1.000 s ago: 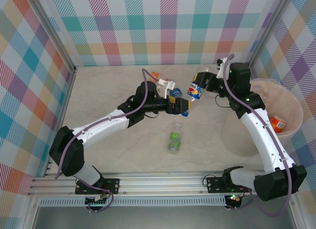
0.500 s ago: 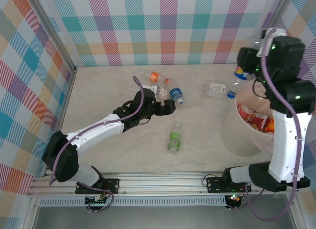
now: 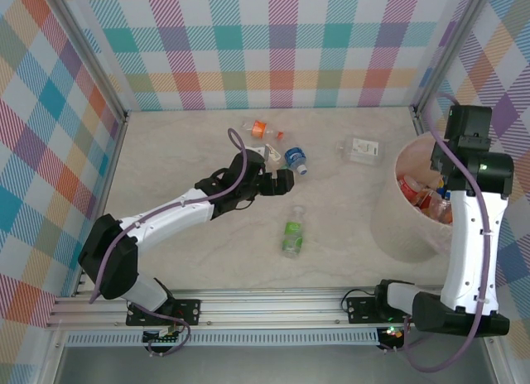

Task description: Put the plastic bottles in the bin

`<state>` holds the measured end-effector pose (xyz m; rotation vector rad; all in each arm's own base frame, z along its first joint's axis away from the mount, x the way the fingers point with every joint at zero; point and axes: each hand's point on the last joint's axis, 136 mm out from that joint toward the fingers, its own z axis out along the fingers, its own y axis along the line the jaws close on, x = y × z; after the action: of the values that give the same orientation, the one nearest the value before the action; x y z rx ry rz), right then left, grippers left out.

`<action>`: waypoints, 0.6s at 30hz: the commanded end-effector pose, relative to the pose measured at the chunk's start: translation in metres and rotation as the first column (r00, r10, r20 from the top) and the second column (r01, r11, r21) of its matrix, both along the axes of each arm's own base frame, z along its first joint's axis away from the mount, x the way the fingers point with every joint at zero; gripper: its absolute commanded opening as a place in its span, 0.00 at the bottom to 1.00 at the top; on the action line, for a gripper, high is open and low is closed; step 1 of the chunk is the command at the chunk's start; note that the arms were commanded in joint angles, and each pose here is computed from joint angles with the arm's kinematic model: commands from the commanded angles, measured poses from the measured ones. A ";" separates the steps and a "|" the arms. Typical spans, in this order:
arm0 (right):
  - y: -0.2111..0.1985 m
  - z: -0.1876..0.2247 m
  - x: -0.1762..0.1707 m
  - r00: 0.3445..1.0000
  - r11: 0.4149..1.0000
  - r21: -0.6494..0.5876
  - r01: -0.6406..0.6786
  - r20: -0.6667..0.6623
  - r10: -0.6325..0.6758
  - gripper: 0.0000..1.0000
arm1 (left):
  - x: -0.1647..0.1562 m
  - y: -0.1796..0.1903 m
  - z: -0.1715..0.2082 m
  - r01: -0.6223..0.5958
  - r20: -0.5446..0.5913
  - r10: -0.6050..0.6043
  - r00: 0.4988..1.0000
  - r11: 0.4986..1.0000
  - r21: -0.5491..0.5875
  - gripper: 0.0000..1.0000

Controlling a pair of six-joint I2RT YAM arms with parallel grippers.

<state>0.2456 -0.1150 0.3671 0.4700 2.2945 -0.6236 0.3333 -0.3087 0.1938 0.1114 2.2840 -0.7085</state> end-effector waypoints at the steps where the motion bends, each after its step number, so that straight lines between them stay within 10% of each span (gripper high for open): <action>1: -0.025 0.004 -0.010 0.992 0.990 -0.070 0.119 0.044 -0.116 0.54 | 0.000 -0.004 0.009 0.003 -0.008 -0.003 1.000 1.000 -0.017 1.00; 18: -0.033 -0.044 -0.013 0.981 0.978 0.077 0.192 0.001 -0.192 0.88 | 0.001 -0.006 0.002 -0.001 -0.036 0.001 0.999 1.000 0.001 1.00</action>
<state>0.2342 -0.1518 0.3081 0.7181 2.3360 -0.6832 0.3324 -0.3107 0.1920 0.1046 2.3190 -0.7073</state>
